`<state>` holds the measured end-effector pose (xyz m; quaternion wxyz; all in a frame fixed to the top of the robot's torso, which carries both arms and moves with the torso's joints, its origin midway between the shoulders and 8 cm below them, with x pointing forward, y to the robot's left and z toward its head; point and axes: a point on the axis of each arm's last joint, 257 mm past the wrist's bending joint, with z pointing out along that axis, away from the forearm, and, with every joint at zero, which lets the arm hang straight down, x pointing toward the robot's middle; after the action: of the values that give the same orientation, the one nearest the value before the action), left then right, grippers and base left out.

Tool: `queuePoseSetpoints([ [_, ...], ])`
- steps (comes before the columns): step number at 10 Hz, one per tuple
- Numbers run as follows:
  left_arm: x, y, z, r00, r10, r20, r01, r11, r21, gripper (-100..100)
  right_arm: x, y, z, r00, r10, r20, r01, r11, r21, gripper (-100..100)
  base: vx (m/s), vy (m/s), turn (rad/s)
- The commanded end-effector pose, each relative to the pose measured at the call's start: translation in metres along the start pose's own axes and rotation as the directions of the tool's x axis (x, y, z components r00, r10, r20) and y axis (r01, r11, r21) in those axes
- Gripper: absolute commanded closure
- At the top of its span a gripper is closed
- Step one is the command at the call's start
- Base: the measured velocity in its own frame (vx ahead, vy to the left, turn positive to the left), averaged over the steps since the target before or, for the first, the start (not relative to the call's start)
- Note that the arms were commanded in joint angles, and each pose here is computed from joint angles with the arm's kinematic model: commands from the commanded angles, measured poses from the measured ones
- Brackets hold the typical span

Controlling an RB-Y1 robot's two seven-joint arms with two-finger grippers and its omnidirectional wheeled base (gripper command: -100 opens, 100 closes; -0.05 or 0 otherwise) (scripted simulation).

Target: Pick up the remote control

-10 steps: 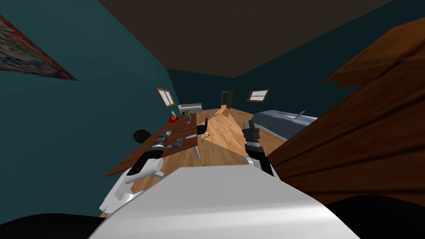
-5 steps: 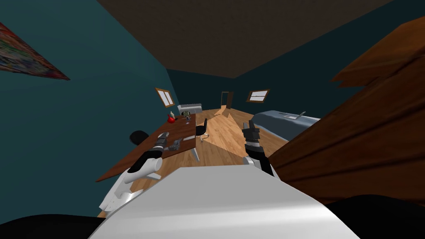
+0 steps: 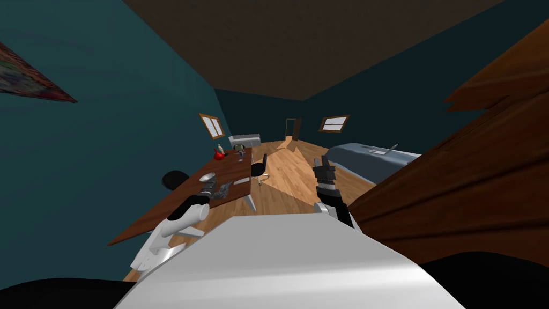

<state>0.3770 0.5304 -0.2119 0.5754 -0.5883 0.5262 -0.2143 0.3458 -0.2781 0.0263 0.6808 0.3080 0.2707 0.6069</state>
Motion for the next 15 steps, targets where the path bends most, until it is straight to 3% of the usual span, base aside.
queuePoseSetpoints([
  [1, -0.002, 0.027, 0.006, 1.000, -0.015, -0.010, 0.014, 0.997, -0.078, -100, 0.000, 0.000, 0.000, 1.000, 0.000, 0.000, 0.000, 1.000, 0.000, 0, 0.128, -0.047, 0.002],
  [6, 0.004, 0.066, 0.005, 0.999, -0.032, -0.035, 0.024, 0.977, -0.213, -100, 0.000, 0.000, 0.000, 1.000, 0.000, 0.000, 0.000, 1.000, 0.000, 0, 0.096, -0.018, 0.004],
  [7, 0.005, 0.086, 0.006, 0.998, -0.047, -0.044, 0.034, 0.962, -0.270, -100, 0.000, 0.000, 0.000, 1.000, 0.000, 0.000, 0.000, 1.000, 0.000, 0, 0.095, -0.018, 0.005],
  [9, 0.007, 0.094, 0.003, 0.997, -0.050, -0.052, 0.032, 0.953, -0.302, -100, 0.000, 0.000, 0.000, 1.000, 0.000, 0.000, 0.000, 1.000, 0.000, 0, 0.083, -0.014, 0.004],
  [10, 0.010, 0.114, 0.002, 0.996, -0.066, -0.061, 0.040, 0.932, -0.360, -100, 0.000, 0.000, 0.000, 1.000, 0.000, 0.000, 0.000, 1.000, 0.000, 0, 0.113, -0.013, 0.005],
  [12, 0.012, 0.121, -0.001, 0.995, -0.069, -0.068, 0.037, 0.921, -0.388, -100, 0.000, 0.000, 0.000, 1.000, 0.000, 0.000, 0.000, 1.000, 0.000, 0, 0.088, -0.007, 0.005],
  [13, 0.015, 0.138, -0.002, 0.993, -0.085, -0.077, 0.043, 0.898, -0.438, -100, 0.000, 0.000, 0.000, 1.000, 0.000, 0.000, 0.000, 1.000, 0.000, 0, 0.131, 0.000, 0.010],
  [15, 0.017, 0.145, -0.007, 0.993, -0.088, -0.084, 0.039, 0.883, -0.468, -100, 0.000, 0.000, 0.000, 1.000, 0.000, 0.000, 0.000, 1.000, 0.000, 0, 0.093, -0.005, 0.003],
])
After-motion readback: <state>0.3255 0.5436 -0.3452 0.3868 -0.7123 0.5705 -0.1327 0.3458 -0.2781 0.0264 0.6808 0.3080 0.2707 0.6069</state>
